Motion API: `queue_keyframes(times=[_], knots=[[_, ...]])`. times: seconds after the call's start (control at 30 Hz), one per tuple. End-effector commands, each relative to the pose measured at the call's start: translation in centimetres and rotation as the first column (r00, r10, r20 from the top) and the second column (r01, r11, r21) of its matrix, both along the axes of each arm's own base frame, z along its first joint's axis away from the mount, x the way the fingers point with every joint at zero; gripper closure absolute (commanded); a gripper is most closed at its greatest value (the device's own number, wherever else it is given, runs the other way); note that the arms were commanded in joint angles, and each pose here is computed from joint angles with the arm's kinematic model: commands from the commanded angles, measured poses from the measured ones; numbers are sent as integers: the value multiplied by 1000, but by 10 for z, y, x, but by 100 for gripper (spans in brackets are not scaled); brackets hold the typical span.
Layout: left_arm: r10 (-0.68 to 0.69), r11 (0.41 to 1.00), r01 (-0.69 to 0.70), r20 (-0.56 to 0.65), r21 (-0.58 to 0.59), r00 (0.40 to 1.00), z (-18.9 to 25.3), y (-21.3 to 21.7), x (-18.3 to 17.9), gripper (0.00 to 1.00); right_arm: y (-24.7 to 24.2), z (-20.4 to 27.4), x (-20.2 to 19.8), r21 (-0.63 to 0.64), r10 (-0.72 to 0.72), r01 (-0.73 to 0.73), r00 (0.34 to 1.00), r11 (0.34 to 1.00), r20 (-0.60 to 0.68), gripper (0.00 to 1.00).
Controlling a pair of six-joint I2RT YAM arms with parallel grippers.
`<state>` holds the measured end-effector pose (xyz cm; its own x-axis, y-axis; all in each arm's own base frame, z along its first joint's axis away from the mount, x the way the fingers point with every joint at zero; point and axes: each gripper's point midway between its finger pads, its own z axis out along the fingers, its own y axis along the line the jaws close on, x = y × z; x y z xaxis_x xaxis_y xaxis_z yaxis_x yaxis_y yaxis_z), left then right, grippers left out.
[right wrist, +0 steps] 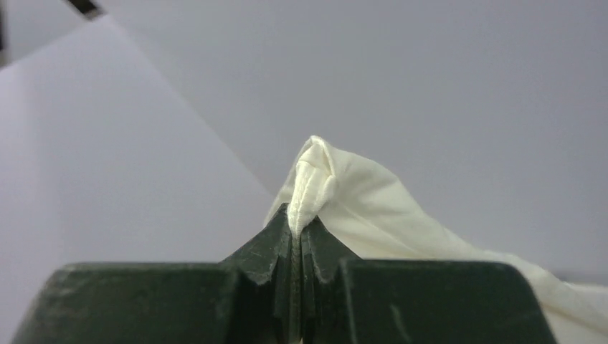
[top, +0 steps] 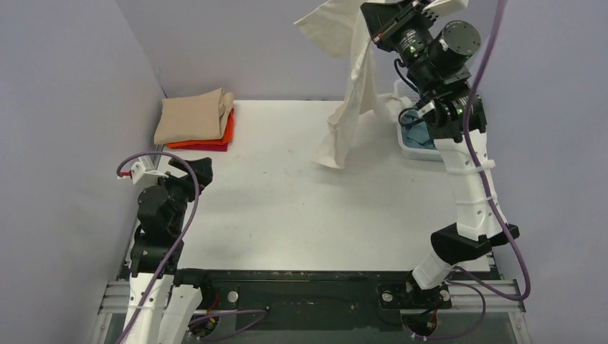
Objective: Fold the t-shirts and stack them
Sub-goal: Move the tshirt to the center of the board
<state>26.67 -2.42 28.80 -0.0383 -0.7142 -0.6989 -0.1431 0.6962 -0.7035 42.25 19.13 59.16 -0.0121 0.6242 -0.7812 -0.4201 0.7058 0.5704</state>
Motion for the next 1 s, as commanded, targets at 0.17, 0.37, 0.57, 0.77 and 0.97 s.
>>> queue_keyframes(times=[0.17,0.37,0.57,0.77,0.97], knots=[[-11,999,13,38,-35,999,29,-1,-28,2,66,101,-111,97,251,-290,922,952,294,100],[38,999,-37,26,-22,999,34,9,-43,2,99,91,-94,157,289,-338,918,928,270,100],[54,999,-54,-9,-4,999,22,13,-46,2,81,-12,-64,51,179,-178,984,983,-14,100],[1,1000,-3,-115,-20,993,-14,1,-32,2,-85,-218,-20,-229,-418,352,808,908,-415,100],[-99,994,89,-191,-59,977,-42,-19,-9,2,-197,-335,-13,-570,-725,450,459,688,-513,100]])
